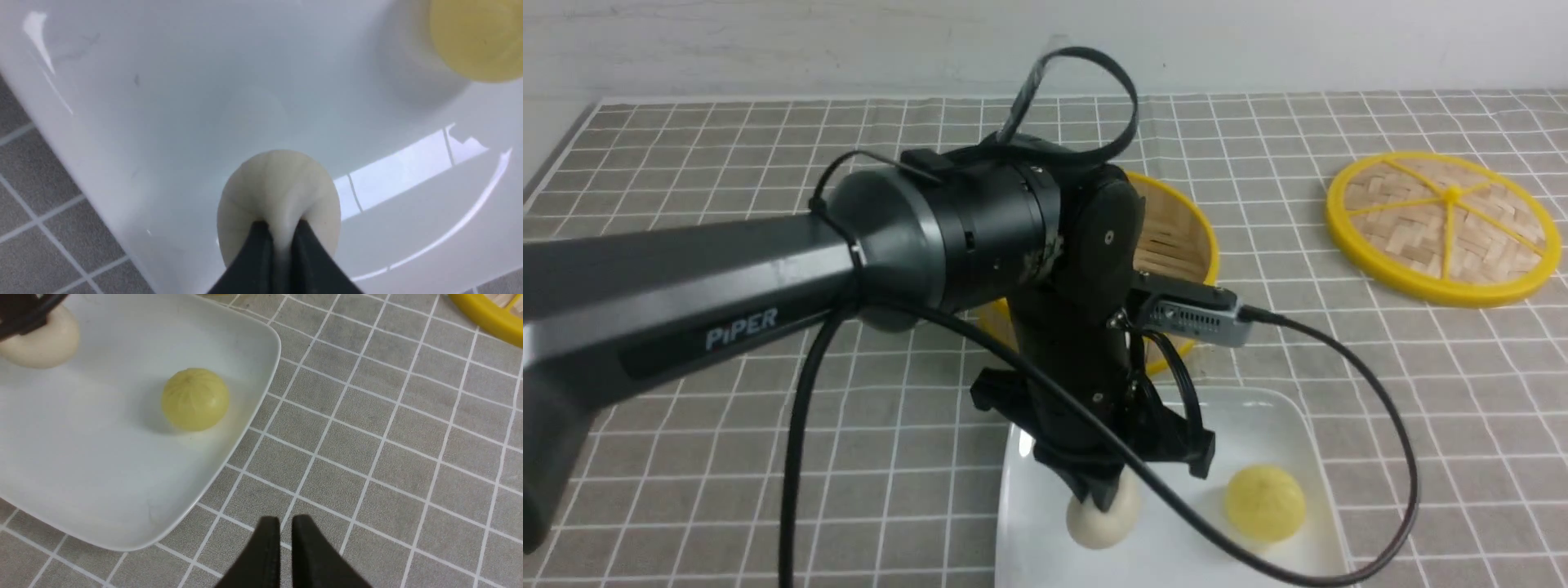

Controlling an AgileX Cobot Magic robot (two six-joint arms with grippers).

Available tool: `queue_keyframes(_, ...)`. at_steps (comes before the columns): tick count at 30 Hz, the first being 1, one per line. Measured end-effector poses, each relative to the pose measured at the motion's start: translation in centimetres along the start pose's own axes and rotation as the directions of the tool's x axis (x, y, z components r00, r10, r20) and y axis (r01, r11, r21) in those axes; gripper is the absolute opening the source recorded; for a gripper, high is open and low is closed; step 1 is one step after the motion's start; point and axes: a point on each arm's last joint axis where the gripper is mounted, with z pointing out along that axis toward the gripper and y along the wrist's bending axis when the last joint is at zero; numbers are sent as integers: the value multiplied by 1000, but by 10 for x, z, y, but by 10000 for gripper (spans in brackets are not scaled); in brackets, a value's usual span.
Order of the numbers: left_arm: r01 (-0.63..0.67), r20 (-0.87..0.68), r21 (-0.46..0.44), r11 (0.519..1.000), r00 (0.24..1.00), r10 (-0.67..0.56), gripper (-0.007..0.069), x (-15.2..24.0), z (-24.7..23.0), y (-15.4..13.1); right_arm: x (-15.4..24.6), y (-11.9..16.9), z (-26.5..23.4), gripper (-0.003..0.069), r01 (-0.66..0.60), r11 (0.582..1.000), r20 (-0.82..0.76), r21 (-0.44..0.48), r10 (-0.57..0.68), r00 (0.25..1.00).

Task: Put the steamed buns into the plate on the grey tablecloth.
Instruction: 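Carry the bun from the bamboo steamer to the plate with the left gripper, then reach into the bamboo steamer and grasp a bun with the left gripper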

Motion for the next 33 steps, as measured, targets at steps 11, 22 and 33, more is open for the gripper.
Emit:
queue_keyframes(11,62,64,19,998,996,-63,346,-7,4,-1,0,0,0,85,-7,1000,0,-1,7,1000)
queue_keyframes(22,203,270,-54,978,946,-181,514,-45,-53,29,0,0,0,102,-12,1000,0,-5,12,1000)
queue_keyframes(33,353,411,45,934,846,-340,484,-120,-76,107,0,1,0,115,-15,1000,-1,-9,15,1000)
